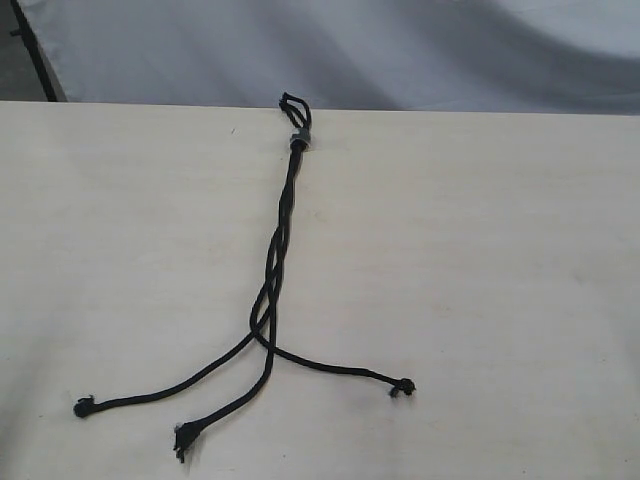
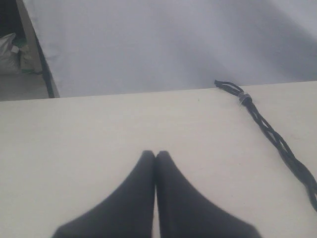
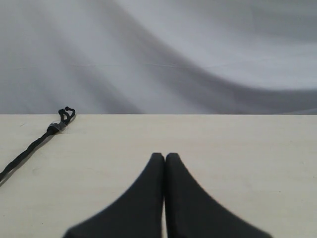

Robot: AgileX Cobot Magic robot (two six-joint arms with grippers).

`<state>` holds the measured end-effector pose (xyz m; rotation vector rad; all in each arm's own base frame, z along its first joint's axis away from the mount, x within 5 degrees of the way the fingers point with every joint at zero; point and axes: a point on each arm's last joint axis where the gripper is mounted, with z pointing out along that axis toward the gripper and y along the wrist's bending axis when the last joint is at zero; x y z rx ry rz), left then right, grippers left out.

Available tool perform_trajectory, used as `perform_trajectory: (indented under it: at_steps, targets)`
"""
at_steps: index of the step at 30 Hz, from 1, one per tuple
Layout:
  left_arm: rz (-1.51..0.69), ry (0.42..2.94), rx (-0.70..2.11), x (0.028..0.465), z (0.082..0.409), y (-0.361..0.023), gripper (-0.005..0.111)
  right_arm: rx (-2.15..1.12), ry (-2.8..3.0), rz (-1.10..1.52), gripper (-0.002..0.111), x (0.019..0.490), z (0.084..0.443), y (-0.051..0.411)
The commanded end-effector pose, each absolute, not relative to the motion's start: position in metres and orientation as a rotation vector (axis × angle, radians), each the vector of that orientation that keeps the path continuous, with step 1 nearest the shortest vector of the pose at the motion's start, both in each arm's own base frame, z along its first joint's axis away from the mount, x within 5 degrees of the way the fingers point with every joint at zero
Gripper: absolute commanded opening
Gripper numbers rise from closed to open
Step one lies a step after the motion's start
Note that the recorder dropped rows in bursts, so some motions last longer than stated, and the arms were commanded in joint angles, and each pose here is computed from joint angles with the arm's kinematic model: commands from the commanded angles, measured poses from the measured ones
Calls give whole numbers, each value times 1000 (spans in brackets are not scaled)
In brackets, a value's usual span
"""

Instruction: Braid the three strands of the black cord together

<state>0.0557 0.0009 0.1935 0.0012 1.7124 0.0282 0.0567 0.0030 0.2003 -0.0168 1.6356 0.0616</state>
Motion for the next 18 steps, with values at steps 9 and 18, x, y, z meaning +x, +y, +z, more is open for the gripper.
perform_trajectory:
  at_steps: [9,18]
  targets:
    - [13,1715,-16,56,192,1,0,-25,1635,59,0,56,199,3]
    - [13,1715,-16,56,192,1,0,-18,1636,66,0,56,199,3]
